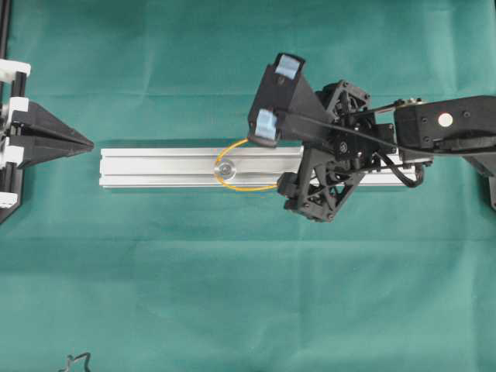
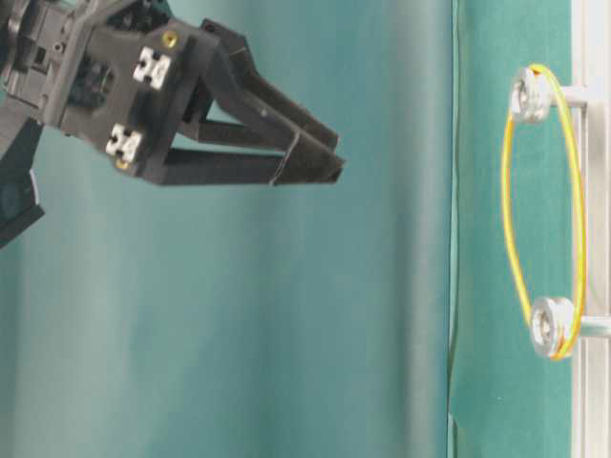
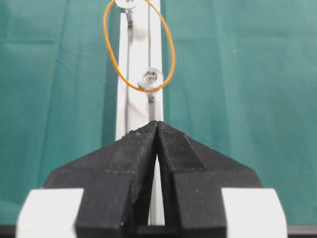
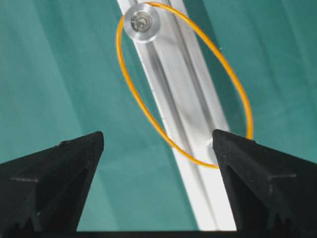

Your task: Hook the rubber onto the shaft.

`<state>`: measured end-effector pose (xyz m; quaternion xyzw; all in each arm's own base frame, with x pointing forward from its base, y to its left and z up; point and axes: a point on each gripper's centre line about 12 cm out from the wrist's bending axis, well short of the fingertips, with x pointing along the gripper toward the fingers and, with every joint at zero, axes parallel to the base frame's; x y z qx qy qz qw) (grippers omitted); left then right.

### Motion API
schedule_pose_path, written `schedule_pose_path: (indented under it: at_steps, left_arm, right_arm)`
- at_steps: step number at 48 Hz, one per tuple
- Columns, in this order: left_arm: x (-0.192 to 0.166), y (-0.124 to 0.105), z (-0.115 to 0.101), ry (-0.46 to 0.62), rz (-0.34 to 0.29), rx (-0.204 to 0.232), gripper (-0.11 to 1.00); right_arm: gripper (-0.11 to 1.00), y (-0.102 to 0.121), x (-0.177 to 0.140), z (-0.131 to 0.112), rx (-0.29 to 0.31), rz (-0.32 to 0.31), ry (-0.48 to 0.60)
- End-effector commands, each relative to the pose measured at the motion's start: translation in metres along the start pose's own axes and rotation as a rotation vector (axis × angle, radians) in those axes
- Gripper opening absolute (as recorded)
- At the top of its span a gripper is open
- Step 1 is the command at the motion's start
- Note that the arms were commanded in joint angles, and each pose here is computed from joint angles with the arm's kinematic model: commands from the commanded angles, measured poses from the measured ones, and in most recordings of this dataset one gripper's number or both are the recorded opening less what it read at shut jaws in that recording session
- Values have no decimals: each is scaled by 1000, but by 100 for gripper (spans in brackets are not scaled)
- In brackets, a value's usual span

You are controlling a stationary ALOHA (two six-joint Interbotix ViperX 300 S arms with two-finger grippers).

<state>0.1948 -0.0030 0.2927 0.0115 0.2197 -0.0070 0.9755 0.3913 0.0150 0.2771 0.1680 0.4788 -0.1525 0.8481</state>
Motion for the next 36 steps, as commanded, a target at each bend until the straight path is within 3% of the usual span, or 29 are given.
schedule_pose_path:
  at_steps: [1, 12, 36]
  left_arm:
    - [-3, 0, 13, -32, -2, 2, 0]
    - [-2, 0, 12, -31, -1, 5, 0]
    - [-2, 0, 12, -29, -2, 4, 0]
  right_arm:
    - [94, 2, -17, 6, -35, 19, -37]
    - [94, 1, -17, 5, -73, 11, -27]
    - [93, -10, -46, -5, -69, 29, -68]
